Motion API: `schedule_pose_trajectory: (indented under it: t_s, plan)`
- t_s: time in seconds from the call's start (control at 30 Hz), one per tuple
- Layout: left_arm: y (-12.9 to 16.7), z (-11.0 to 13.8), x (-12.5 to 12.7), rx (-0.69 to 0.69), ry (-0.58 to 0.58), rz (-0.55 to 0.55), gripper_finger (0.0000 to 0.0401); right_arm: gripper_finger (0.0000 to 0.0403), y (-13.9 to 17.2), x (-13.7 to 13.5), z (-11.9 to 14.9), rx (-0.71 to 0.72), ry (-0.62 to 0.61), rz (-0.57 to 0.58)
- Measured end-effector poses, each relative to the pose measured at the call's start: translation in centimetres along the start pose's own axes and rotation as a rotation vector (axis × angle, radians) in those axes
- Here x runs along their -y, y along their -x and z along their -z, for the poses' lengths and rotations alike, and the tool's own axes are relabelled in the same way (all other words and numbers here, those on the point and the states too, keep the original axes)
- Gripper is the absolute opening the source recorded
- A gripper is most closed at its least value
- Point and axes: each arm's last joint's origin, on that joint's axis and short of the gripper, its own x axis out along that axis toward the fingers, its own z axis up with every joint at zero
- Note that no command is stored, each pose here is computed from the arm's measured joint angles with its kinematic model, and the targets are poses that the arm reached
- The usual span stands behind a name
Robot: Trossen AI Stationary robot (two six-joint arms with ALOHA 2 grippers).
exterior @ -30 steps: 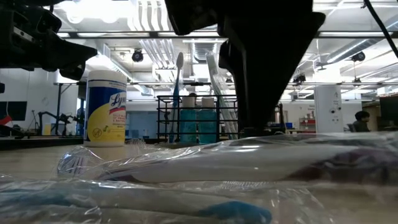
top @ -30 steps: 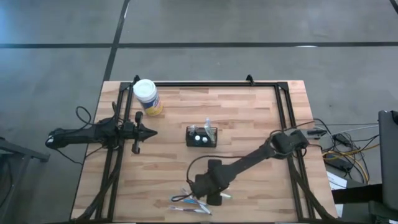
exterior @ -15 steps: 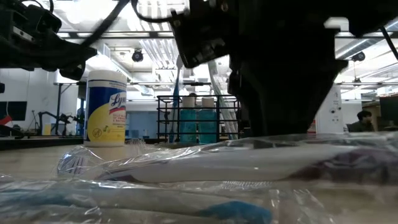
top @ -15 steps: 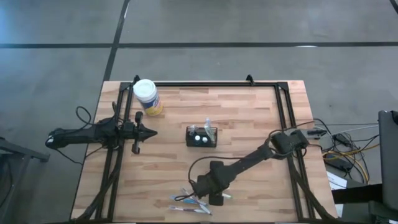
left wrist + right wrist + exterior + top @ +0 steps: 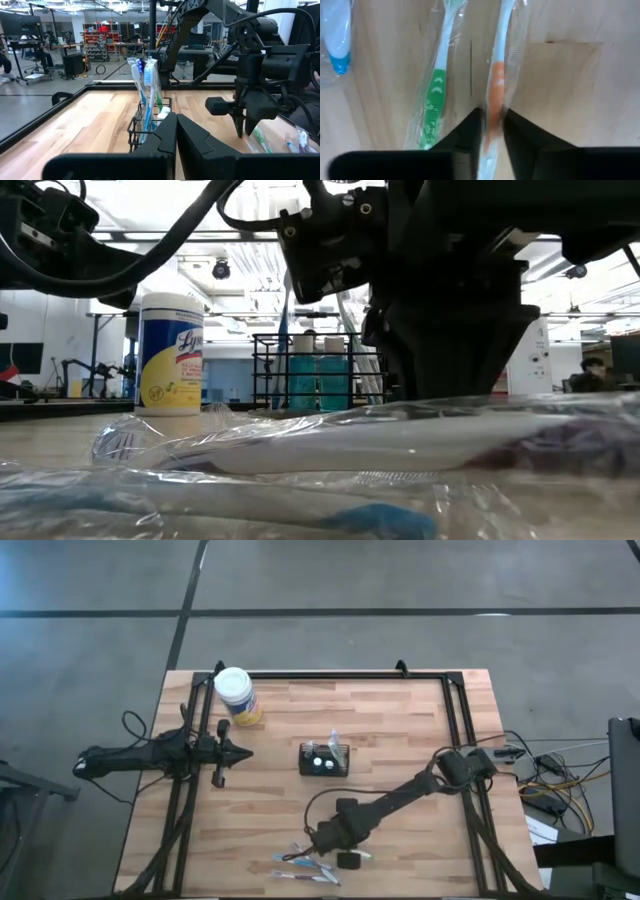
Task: Pick & Place toothbrushing station
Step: Put the orange toothbrush into the wire organizer
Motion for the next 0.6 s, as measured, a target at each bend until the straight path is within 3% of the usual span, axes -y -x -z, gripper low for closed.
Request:
schedule_pose_trajectory:
  t_s: [0.13, 0.33, 0.47, 0.6]
  plan:
    - [0.0, 0.0, 0.0, 0.002, -0.001, 0.000, 0.0014, 0.0020, 0.6, 0.3, 0.3, -0.015, 0.003, 0.028]
    - [0.0, -0.1, 0.0, 0.007, -0.001, 0.001, 0.0014, 0.0017, 3.0, 1.0, 0.7, 0.010, -0.008, 0.090]
    - [0.0, -0.2, 0.0, 0.023, -0.012, 0.000, 0.0014, 0.0017, 5.6, 1.2, 1.0, 0.090, -0.003, 0.119]
    - [0.1, -0.7, 0.0, 0.049, -0.035, -0.001, 0.0014, 0.0016, 9.4, 1.8, 1.5, 0.268, 0.008, 0.180]
